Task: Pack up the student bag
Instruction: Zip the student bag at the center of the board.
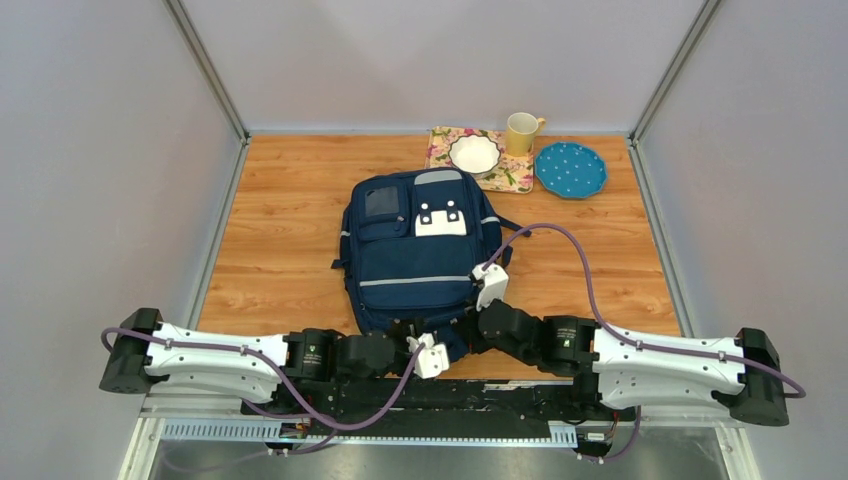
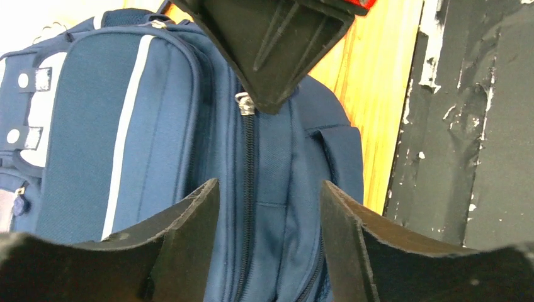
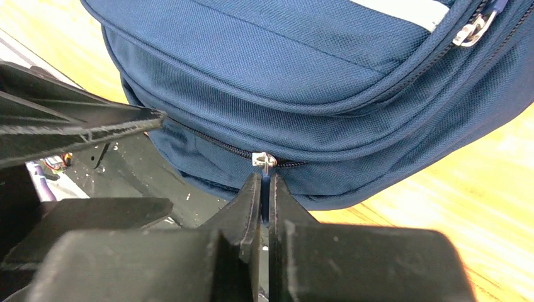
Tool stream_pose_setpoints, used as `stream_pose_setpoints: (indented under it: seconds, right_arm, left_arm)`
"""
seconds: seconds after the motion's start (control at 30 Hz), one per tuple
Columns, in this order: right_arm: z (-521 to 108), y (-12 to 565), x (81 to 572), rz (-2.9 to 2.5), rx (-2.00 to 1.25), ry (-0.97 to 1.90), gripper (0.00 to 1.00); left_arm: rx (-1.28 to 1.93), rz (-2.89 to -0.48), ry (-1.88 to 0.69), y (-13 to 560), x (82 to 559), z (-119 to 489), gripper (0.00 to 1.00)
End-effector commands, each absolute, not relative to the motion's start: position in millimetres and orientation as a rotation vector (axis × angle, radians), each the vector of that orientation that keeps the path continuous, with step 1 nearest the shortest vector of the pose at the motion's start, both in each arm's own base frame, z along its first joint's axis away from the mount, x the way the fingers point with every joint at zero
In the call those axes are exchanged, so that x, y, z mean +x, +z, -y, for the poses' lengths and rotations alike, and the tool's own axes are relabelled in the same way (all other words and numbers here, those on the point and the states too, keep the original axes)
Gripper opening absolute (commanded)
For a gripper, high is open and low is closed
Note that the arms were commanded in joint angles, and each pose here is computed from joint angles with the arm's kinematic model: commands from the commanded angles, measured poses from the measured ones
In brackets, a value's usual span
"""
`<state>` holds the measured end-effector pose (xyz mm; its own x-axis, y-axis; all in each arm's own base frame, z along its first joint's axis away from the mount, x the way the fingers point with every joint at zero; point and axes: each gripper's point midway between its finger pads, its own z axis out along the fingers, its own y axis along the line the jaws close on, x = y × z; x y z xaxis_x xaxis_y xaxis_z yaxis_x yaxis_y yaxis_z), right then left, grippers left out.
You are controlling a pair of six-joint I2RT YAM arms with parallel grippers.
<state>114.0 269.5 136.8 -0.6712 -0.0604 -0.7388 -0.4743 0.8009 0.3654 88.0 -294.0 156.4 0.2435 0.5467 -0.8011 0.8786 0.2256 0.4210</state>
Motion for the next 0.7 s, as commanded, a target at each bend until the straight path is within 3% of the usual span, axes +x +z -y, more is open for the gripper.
stream_pose_setpoints:
  seconds: [0.0,0.07,0.17,0.47,0.67]
  right_arm:
    - [-267.3,162.3,125.2,-2.159,-0.302,0.748,0.00]
    - [-266.1,164.6,125.3,-2.153,-0.295,0.757,0.00]
    - [-267.8,163.4,125.1,-2.153,-0.306,0.756,0.00]
    - [-275.7,158.1,118.6,-2.177,-0.343,0.790,0.00]
    - [-277.7,164.6,117.4,-2.162,-0.350,0.815,0.00]
  left_arm:
    - [1.375,-1.286,-0.407,181.0,91.5,308.0,0.60]
    - [1.389,-1.281,-0.394,172.7,91.7,308.8,0.48]
    - [1.356,-1.277,-0.379,169.6,96.4,312.2,0.44]
    - [1.288,-1.299,-0.240,160.9,118.3,314.1,0.57]
    - [1.250,-1.376,-0.252,146.7,131.1,306.3,0.56]
